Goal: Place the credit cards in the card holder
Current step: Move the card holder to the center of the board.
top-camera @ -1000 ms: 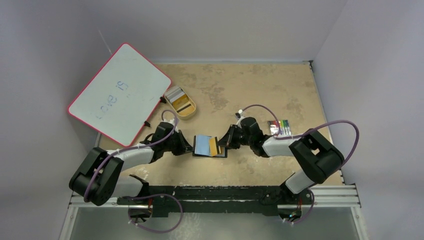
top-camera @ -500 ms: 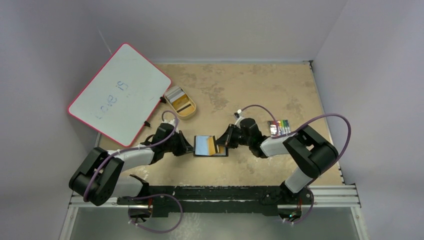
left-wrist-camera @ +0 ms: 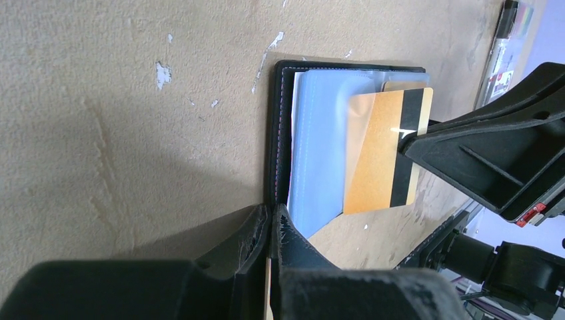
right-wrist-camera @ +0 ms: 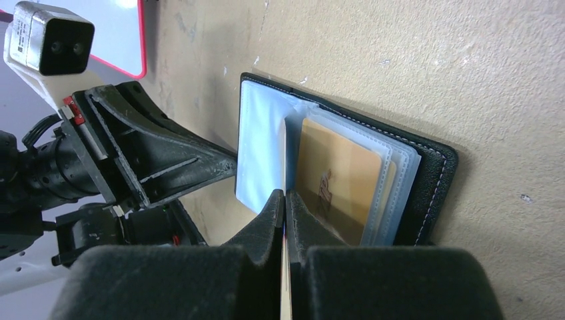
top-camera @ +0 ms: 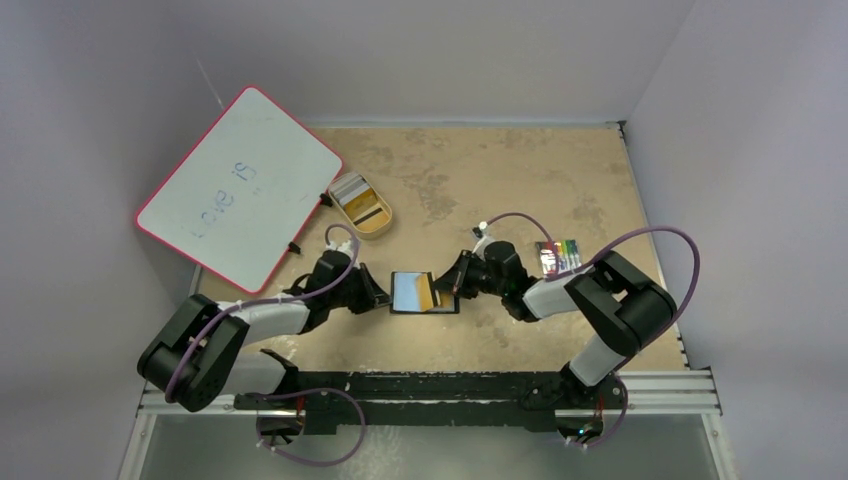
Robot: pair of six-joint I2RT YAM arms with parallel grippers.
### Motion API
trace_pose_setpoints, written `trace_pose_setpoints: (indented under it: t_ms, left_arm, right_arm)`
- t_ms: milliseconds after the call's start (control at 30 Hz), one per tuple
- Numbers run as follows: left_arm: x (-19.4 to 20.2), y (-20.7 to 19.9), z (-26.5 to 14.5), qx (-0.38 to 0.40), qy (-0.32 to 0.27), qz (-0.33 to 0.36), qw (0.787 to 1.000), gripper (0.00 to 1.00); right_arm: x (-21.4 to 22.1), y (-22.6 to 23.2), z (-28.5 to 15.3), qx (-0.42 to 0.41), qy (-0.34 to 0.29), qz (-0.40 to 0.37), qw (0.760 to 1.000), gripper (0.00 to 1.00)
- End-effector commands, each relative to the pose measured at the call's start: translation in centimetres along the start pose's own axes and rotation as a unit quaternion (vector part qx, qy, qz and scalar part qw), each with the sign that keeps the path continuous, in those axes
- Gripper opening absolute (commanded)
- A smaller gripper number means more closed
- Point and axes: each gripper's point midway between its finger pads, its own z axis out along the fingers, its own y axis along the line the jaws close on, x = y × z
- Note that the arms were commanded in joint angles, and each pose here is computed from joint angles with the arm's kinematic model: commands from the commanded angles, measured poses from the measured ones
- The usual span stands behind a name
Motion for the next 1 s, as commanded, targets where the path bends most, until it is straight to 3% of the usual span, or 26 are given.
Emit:
trace_pose_setpoints:
  t_ms: [0, 967]
  left_arm:
    - [2.0, 3.0, 0.0, -0.053, 0.021, -0.001, 0.998, 0.0]
    - [3.4, 6.6, 0.0, -0.125, 0.034, 0.006, 0.992, 0.0]
  right_arm:
    - [-0.8, 1.2, -0.2, -0.023, -0.023, -0.02, 0.999, 0.0]
    - [-1.3, 0.2, -1.3, -0.033, -0.044, -0.05, 0.997, 0.0]
